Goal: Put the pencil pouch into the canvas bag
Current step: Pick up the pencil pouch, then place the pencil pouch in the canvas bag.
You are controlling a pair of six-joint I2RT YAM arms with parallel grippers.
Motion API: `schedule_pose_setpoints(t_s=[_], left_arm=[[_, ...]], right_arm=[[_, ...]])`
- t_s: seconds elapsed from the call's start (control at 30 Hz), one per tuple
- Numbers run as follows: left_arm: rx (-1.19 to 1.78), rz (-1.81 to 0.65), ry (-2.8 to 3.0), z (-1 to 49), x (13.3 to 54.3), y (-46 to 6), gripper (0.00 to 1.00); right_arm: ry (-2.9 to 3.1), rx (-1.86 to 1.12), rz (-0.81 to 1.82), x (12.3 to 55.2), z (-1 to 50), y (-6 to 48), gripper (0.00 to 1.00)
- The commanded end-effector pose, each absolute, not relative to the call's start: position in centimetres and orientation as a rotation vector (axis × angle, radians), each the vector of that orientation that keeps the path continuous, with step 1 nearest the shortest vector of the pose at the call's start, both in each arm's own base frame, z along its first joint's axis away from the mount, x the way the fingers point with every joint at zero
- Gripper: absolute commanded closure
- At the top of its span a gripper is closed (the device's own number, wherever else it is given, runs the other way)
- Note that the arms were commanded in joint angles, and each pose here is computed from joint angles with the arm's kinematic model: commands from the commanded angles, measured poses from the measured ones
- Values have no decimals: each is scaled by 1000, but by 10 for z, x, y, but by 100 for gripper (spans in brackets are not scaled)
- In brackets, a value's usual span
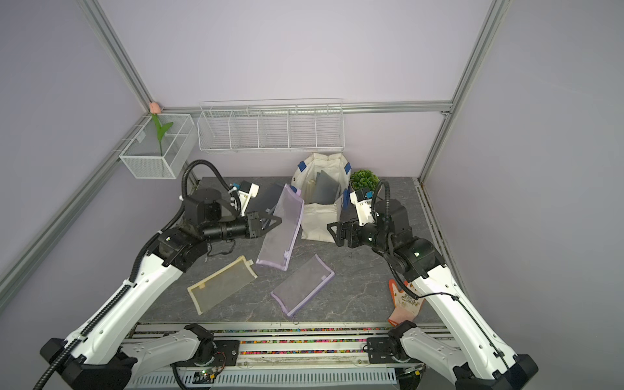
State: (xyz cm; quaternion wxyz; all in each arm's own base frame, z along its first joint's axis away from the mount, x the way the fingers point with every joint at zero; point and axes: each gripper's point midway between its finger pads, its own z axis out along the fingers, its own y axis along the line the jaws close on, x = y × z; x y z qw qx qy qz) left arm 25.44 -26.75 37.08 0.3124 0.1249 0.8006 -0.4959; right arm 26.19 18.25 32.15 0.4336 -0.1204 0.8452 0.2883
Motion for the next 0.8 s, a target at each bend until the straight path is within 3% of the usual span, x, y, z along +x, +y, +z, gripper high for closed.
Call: schedule_pose_setpoints(t_s=[0.0,0.3,0.6,0.77], left_arm=[[201,-1268,2158,379,285,-270,100],[109,-1293,2076,411,379,-317,100],[59,-1235,2048,398,469,-356,100],[47,-1227,2019,380,497,-373,100]], right_arm=[[2102,-153,538,259,316,144,11],[2131,-57,568,242,298,132,11],[2135,-13,598,236,291,130,11],[2147,0,596,231,286,126,11]])
